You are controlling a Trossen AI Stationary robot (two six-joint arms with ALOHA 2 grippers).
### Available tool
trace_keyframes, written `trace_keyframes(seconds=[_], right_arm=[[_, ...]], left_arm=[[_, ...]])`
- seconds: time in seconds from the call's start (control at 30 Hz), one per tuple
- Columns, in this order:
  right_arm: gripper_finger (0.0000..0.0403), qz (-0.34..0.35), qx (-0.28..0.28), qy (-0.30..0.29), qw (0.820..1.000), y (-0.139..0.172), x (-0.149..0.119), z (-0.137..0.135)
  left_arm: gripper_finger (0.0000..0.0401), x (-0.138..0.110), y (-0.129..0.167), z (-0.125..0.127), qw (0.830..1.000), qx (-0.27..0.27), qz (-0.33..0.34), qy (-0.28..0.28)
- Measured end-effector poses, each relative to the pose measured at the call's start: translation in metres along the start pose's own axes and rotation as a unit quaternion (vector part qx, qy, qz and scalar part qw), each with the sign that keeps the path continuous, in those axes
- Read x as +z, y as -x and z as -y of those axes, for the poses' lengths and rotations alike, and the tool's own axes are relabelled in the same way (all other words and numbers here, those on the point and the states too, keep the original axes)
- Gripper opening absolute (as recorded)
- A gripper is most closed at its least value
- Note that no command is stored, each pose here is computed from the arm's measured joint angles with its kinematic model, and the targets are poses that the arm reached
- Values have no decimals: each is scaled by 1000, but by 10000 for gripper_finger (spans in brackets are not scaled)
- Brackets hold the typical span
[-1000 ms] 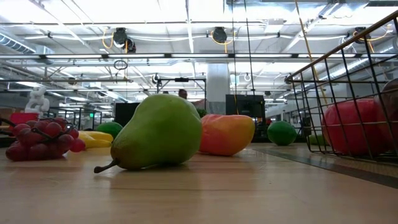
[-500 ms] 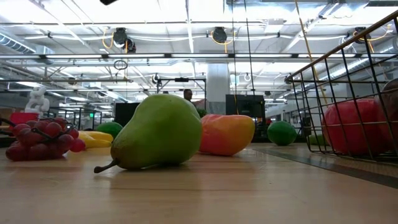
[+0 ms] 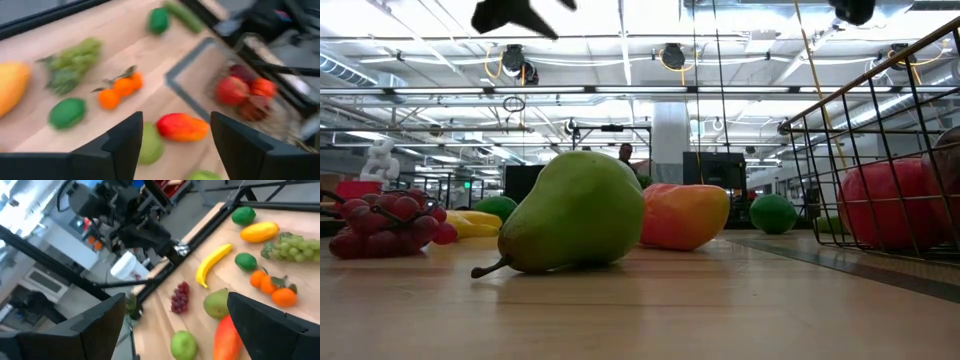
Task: Build produce basket
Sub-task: Put the top green pear into the wire basket
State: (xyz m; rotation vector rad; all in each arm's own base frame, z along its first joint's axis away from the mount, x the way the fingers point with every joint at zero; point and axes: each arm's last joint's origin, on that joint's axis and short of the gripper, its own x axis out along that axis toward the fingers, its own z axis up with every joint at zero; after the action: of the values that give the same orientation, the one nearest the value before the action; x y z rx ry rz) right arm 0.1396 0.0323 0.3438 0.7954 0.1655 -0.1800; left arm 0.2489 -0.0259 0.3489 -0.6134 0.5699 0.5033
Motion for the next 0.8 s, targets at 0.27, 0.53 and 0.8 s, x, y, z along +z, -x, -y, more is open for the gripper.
trace_keyframes(seconds=[0.27, 0.53, 0.8], right_arm=[[341, -30, 8, -5, 1000, 4, 1, 5], [341, -42, -22, -6, 999, -14, 1, 10], [341, -20, -75, -95, 992, -43, 4, 19]], left_arm=[[239, -7, -18, 0, 998, 42, -21, 34], [239, -10, -17, -26, 980, 131, -89, 117], [239, -6, -11, -61, 949, 227, -161, 148]])
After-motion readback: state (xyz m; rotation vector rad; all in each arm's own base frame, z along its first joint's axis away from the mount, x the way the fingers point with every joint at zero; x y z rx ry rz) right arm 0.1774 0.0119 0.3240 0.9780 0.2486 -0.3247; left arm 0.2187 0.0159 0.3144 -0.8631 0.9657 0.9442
